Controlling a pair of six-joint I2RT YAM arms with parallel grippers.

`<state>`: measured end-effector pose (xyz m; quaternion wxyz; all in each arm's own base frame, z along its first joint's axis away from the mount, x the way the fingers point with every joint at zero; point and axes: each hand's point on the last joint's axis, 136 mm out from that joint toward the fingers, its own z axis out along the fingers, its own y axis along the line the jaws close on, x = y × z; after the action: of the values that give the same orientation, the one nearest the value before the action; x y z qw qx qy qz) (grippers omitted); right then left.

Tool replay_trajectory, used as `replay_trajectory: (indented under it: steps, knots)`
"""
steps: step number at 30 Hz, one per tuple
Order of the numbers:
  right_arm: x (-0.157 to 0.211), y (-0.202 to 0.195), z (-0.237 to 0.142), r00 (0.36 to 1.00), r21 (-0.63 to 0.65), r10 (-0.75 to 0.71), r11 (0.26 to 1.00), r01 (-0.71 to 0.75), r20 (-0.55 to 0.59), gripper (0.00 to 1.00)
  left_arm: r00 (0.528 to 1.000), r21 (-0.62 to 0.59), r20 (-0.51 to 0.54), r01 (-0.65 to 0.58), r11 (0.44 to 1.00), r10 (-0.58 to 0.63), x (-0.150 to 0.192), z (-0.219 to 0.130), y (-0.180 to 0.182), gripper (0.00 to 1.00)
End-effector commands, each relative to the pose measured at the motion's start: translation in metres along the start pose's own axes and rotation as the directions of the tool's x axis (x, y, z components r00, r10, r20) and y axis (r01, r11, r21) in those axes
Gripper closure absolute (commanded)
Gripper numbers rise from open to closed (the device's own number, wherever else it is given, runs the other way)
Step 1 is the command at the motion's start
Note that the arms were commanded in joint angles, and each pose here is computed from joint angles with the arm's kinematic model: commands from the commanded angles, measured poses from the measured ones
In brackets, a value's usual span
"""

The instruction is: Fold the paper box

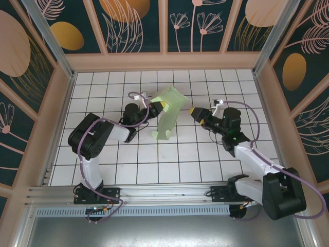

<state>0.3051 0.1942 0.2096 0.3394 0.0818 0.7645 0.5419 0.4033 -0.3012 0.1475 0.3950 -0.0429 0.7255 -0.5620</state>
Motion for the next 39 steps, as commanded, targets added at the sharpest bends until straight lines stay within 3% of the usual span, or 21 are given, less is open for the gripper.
replay_trajectory:
  steps: [1, 13, 22, 28, 34, 36, 39]
  knots:
    - [-0.016, 0.043, 0.003, 0.998, -0.129, -0.049, 0.99, 0.052, 0.026, 0.4, 1.0, 0.06, 0.019, -0.016, 0.998, 0.015, -0.008, 0.004, -0.015, 1.0]
    - [-0.01, 0.072, 0.026, 0.999, -0.222, -0.049, 0.974, 0.044, -0.018, 0.42, 0.999, 0.052, 0.026, -0.039, 0.998, 0.038, -0.009, 0.006, -0.013, 1.0]
    - [-0.011, 0.063, 0.038, 1.0, -0.172, 0.017, 0.985, -0.021, -0.02, 0.76, 0.998, 0.024, 0.023, -0.066, 0.998, 0.065, -0.008, 0.004, -0.007, 1.0]
    - [-0.007, 0.029, 0.042, 0.997, -0.01, 0.078, 0.997, -0.079, -0.025, 0.86, 0.998, -0.02, 0.053, -0.045, 0.999, 0.046, -0.011, 0.003, 0.003, 1.0]
    - [-0.005, 0.029, 0.041, 0.995, -0.006, 0.091, 0.996, -0.092, -0.029, 0.98, 0.995, -0.068, 0.048, -0.079, 0.995, 0.083, -0.013, 0.004, 0.008, 1.0]
    - [-0.006, 0.029, 0.039, 0.996, 0.0, 0.086, 0.996, -0.086, -0.021, 0.98, 0.995, -0.077, 0.05, -0.086, 0.993, 0.09, -0.014, 0.003, 0.009, 1.0]
    - [-0.006, 0.031, 0.038, 0.997, 0.007, 0.079, 0.997, -0.079, -0.018, 0.83, 0.993, -0.102, 0.05, -0.098, 0.99, 0.103, -0.014, 0.002, 0.013, 1.0]
